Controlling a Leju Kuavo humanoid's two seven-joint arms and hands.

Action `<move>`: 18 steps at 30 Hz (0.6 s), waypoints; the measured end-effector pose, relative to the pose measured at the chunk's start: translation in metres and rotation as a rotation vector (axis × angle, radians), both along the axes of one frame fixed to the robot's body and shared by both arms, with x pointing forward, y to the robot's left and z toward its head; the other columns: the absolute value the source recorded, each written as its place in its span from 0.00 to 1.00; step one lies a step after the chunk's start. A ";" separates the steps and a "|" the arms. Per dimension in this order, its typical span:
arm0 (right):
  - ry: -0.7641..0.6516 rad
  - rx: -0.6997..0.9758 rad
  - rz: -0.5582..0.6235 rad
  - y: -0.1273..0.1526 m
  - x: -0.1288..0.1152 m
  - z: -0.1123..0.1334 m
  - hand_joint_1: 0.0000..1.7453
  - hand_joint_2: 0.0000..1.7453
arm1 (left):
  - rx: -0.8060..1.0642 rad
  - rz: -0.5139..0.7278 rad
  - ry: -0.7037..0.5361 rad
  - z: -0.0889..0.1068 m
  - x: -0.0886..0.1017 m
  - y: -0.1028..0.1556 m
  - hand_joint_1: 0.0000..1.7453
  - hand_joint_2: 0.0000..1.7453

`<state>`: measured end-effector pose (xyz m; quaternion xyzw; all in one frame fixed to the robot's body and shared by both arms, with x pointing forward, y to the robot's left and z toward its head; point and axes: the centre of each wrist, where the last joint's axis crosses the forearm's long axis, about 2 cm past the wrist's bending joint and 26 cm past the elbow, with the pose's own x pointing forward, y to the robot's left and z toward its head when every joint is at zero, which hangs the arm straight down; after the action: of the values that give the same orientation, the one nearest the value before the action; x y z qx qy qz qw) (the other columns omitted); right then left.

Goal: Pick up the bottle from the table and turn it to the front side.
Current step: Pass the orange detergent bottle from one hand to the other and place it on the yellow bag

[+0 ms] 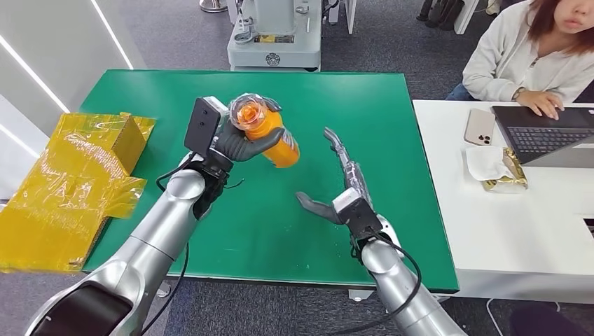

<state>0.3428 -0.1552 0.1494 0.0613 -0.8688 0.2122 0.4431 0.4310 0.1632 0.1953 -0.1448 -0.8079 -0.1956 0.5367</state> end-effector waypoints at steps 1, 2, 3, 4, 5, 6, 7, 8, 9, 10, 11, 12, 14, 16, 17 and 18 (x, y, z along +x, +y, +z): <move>-0.014 0.012 0.001 -0.002 -0.004 0.001 0.00 1.00 | 0.034 0.028 -0.030 0.002 0.002 0.003 1.00 1.00; -0.030 0.022 0.003 -0.005 -0.009 0.003 0.00 1.00 | 0.067 0.057 -0.056 0.004 0.005 0.006 1.00 1.00; -0.046 0.031 0.004 -0.006 -0.013 0.005 0.00 1.00 | 0.100 0.085 -0.079 0.007 0.007 0.009 1.00 1.00; -0.061 0.041 0.005 -0.008 -0.017 0.008 0.00 1.00 | 0.131 0.115 -0.100 0.010 0.010 0.013 1.00 1.00; -0.076 0.050 0.008 -0.008 -0.021 0.011 0.00 1.00 | 0.160 0.142 -0.121 0.013 0.013 0.016 1.00 1.00; -0.088 0.059 0.011 -0.009 -0.024 0.014 0.00 1.00 | 0.185 0.165 -0.139 0.017 0.016 0.019 1.00 1.00; -0.099 0.066 0.015 -0.009 -0.027 0.016 0.00 1.00 | 0.205 0.183 -0.155 0.020 0.019 0.022 1.00 1.00; -0.108 0.071 0.019 -0.008 -0.030 0.019 0.00 1.00 | 0.223 0.198 -0.168 0.022 0.021 0.025 1.00 1.00; -0.116 0.074 0.024 -0.008 -0.032 0.020 0.00 1.00 | 0.243 0.213 -0.182 0.023 0.023 0.027 1.00 1.00; -0.124 0.076 0.027 -0.008 -0.034 0.022 0.00 1.00 | 0.265 0.230 -0.196 0.024 0.024 0.029 1.00 1.00; -0.131 0.079 0.029 -0.009 -0.036 0.023 0.00 1.00 | 0.285 0.245 -0.209 0.024 0.025 0.032 1.00 1.00; -0.139 0.081 0.032 -0.009 -0.038 0.024 0.00 1.00 | 0.301 0.256 -0.219 0.025 0.026 0.035 1.00 1.00; -0.150 0.086 0.036 -0.009 -0.042 0.026 0.00 1.00 | 0.321 0.269 -0.227 0.025 0.028 0.039 1.00 1.00; -0.158 0.089 0.042 -0.008 -0.044 0.027 0.00 1.00 | 0.337 0.281 -0.229 0.025 0.029 0.043 1.00 1.00; -0.162 0.090 0.044 -0.008 -0.045 0.028 0.00 1.00 | 0.354 0.296 -0.239 0.024 0.030 0.044 1.00 1.00; -0.165 0.091 0.046 -0.008 -0.046 0.028 0.00 1.00 | 0.380 0.317 -0.256 0.024 0.030 0.046 1.00 1.00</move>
<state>0.2964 -0.1637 0.1777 0.0835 -0.9095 0.1869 0.3619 0.4610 0.2090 0.2195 0.1125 -0.8306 -0.2737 0.4717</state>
